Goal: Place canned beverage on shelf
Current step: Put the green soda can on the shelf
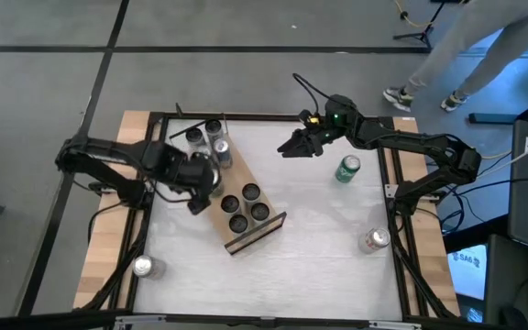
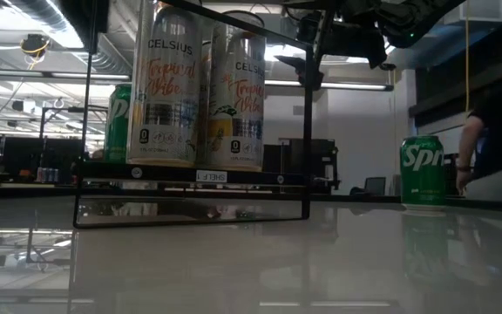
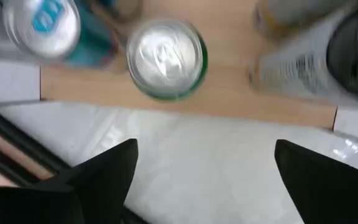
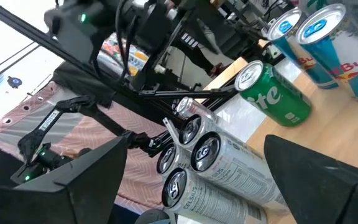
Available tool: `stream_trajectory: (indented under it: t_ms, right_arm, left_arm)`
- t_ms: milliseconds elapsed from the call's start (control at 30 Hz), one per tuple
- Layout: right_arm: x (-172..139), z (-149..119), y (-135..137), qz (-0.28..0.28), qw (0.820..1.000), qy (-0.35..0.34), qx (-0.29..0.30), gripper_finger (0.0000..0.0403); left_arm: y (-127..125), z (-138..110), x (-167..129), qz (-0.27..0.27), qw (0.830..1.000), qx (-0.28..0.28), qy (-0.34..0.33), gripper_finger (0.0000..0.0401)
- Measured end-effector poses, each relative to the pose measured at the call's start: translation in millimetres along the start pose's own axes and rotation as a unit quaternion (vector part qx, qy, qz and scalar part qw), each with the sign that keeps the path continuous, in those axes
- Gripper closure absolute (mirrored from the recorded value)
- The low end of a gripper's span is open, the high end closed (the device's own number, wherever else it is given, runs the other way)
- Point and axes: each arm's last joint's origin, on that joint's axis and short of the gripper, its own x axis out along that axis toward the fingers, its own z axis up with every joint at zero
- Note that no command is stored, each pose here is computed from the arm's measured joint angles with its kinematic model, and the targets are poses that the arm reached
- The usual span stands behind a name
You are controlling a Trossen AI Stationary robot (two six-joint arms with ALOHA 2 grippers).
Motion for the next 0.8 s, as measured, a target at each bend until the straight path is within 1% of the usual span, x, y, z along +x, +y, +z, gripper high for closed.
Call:
stream_trajectory:
  t_ms: [200,300,433,600,700,800]
  right_arm:
    - [0,0,0,-0.001,1.0,-0.001,0.0,0.0029]
    - [0,0,0,-0.001,1.0,-0.001,0.0,0.0029]
    - [0,0,0,-0.008,1.0,-0.007,0.0,0.0029]
    - [0,0,0,-0.008,1.0,-0.008,0.0,0.0029]
    - [0,0,0,-0.008,1.0,-0.008,0.0,0.0029]
    - [0,0,0,-0.008,1.0,-0.008,0.0,0.0029]
  left_arm:
    - [-14,-22,10,0.016,1.0,-0.009,0.016,0.0075]
    - [-18,-32,24,0.032,0.999,-0.018,0.02,0.0097]
    - [-22,-43,47,0.04,0.998,-0.028,0.026,0.0126]
    - [-27,-47,76,0.024,0.999,-0.033,0.011,0.0156]
    - [-26,-48,88,0.027,0.999,-0.034,-0.005,0.0172]
    - [-25,-50,96,0.04,0.998,-0.034,-0.021,0.0189]
